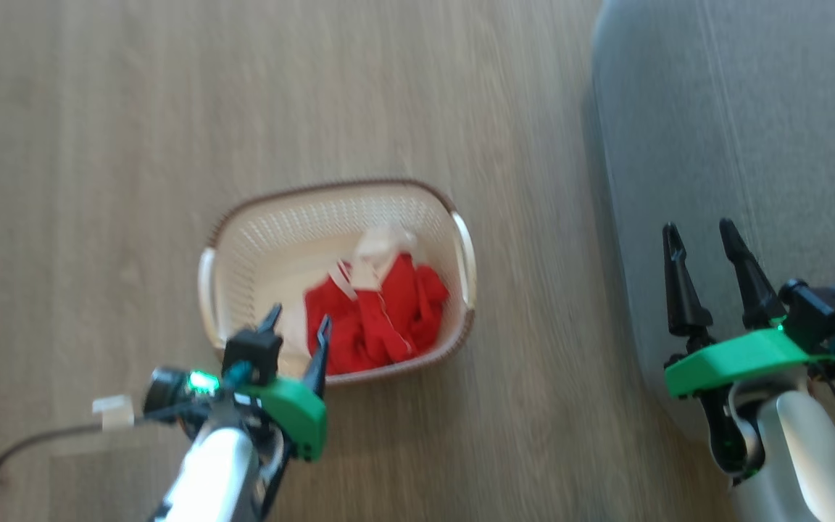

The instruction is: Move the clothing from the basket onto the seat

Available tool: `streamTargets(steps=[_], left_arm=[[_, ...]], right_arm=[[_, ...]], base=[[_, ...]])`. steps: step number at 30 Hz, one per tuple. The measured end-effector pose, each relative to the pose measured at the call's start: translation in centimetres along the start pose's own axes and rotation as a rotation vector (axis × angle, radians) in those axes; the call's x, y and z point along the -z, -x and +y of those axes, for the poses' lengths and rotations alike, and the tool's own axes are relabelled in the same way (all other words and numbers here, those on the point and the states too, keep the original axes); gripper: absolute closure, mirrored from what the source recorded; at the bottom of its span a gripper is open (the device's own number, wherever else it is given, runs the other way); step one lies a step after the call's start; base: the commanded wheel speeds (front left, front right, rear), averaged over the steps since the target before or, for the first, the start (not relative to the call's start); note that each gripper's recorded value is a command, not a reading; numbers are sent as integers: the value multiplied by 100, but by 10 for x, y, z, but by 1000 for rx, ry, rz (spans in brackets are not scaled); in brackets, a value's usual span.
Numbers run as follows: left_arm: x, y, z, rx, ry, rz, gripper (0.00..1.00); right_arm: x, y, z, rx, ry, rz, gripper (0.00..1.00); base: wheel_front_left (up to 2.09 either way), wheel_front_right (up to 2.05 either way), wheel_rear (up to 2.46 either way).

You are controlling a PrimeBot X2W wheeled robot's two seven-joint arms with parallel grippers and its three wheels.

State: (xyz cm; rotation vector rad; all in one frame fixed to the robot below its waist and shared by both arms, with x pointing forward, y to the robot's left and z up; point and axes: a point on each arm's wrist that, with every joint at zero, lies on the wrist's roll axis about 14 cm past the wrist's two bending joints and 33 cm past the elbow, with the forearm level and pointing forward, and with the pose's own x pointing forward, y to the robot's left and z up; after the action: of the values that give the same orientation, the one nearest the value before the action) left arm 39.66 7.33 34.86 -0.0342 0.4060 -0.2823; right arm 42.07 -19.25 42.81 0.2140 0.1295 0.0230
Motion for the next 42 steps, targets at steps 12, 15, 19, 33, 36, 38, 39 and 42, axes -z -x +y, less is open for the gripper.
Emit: streamTargets(steps=[12,15,19,33,36,38,39,42], left_arm=[[126,-90,-20,230,-109,396,0],[141,-113,-29,281,-120,443,0],[167,-130,-39,329,-127,536,0],[231,-159,-50,392,-172,793,0],[241,-157,-53,403,-177,840,0],[248,-153,-52,408,-186,873,0],[251,-151,-52,413,-195,888,0],[259,-146,-50,409,-214,931,0]], right_arm=[[62,-15,-50,121,60,166,0],[68,-12,-64,164,63,185,0],[85,-2,-73,214,35,231,0],[106,5,-88,259,50,305,0],[112,6,-89,264,48,319,0],[114,5,-89,265,41,321,0],[115,4,-88,264,41,322,0],[117,4,-88,262,41,325,0]], base=[[0,0,0],[0,0,0],[0,0,0],[0,0,0],[0,0,0],[0,0,0],[0,0,0],[0,0,0]])
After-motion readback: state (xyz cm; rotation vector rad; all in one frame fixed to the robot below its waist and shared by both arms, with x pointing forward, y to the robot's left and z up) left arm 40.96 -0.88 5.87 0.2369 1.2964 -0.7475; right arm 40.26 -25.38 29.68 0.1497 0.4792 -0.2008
